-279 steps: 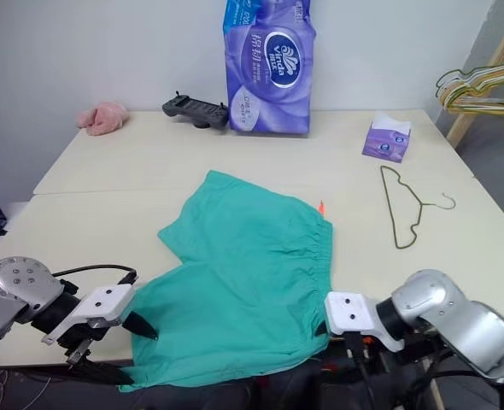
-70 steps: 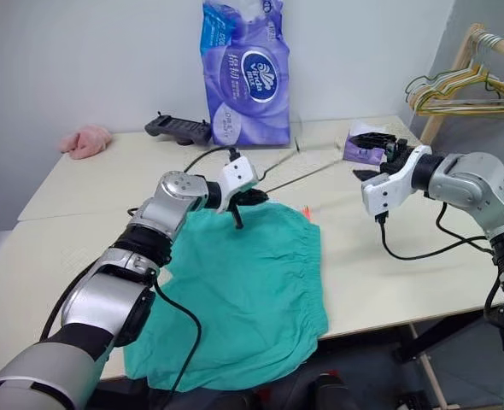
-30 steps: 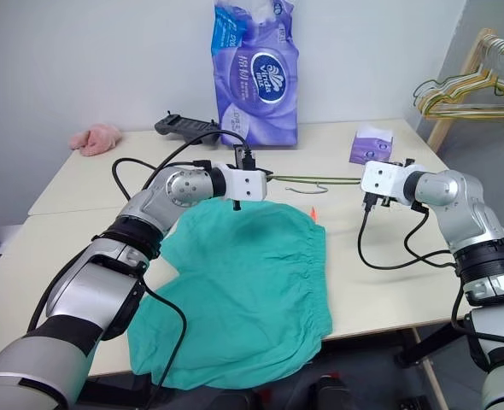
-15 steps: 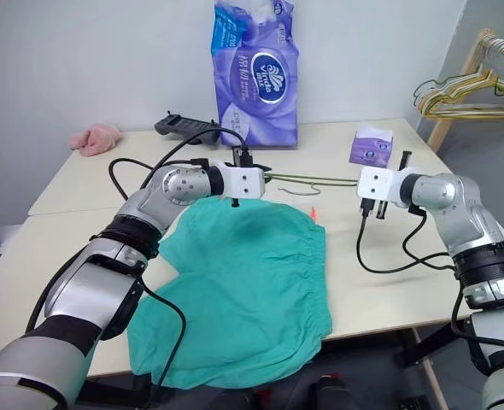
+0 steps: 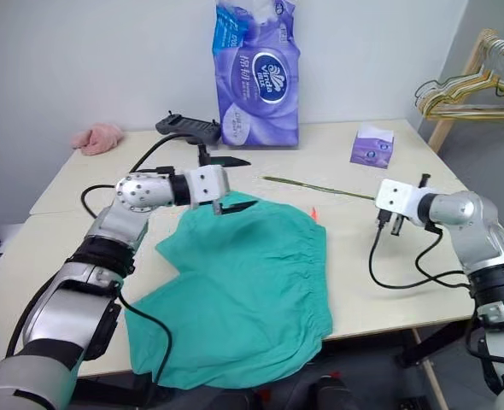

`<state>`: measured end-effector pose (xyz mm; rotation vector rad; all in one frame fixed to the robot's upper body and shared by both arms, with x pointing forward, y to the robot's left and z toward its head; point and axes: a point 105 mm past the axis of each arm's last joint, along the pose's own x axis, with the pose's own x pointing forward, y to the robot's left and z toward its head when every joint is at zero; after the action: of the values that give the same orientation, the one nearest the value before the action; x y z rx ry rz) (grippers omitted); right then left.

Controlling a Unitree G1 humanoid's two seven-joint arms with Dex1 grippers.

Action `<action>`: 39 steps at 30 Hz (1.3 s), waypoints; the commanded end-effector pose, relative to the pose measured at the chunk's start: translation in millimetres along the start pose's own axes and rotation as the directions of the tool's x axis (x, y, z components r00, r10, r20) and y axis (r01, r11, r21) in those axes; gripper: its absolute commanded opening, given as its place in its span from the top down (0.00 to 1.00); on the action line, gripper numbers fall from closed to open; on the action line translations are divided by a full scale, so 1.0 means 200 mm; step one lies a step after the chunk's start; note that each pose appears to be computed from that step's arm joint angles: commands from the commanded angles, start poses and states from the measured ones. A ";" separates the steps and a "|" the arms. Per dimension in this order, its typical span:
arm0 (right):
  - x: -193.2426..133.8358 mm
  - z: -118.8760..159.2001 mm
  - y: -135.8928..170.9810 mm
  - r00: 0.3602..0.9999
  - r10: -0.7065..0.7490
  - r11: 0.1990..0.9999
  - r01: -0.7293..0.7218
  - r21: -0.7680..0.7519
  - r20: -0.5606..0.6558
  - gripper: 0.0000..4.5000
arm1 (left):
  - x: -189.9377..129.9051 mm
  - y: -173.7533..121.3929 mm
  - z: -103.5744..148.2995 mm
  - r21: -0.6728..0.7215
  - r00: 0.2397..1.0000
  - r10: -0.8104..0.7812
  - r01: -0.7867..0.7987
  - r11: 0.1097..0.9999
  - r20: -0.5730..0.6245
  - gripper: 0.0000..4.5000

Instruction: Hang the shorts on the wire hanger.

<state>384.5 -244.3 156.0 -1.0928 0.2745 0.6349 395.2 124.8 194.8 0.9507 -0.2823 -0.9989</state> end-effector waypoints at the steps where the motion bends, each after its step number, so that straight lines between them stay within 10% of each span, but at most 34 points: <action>1: -0.12 -0.15 -0.03 0.998 0.006 0.982 0.005 0.187 -0.057 1.00 | -0.10 0.07 0.07 -0.137 0.991 0.101 -0.087 0.987 0.093 0.07; 5: -0.23 -0.27 0.16 0.969 0.236 0.849 -0.170 0.500 -0.072 1.00 | -0.15 -0.10 0.11 -0.403 0.982 0.097 -0.023 0.915 0.163 0.07; 9: -0.44 -0.23 0.49 0.819 0.562 0.495 -0.443 0.748 0.113 1.00 | -0.19 -0.41 0.19 -0.593 0.976 -0.013 0.143 0.792 0.218 0.07; 17: -0.70 -0.17 0.80 0.593 0.742 0.078 -0.538 0.839 0.312 1.00 | -0.19 -0.61 0.23 -0.669 0.979 -0.052 0.173 0.723 0.197 0.07; 39: -0.80 -0.26 0.91 0.534 0.780 -0.082 -0.430 0.899 0.327 1.00 | -0.21 -0.61 0.23 -0.661 0.983 -0.073 0.169 0.731 0.170 0.07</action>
<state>154.9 -292.3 71.1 0.2992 1.3787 0.8768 272.9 110.6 121.9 0.1989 0.0998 -1.1754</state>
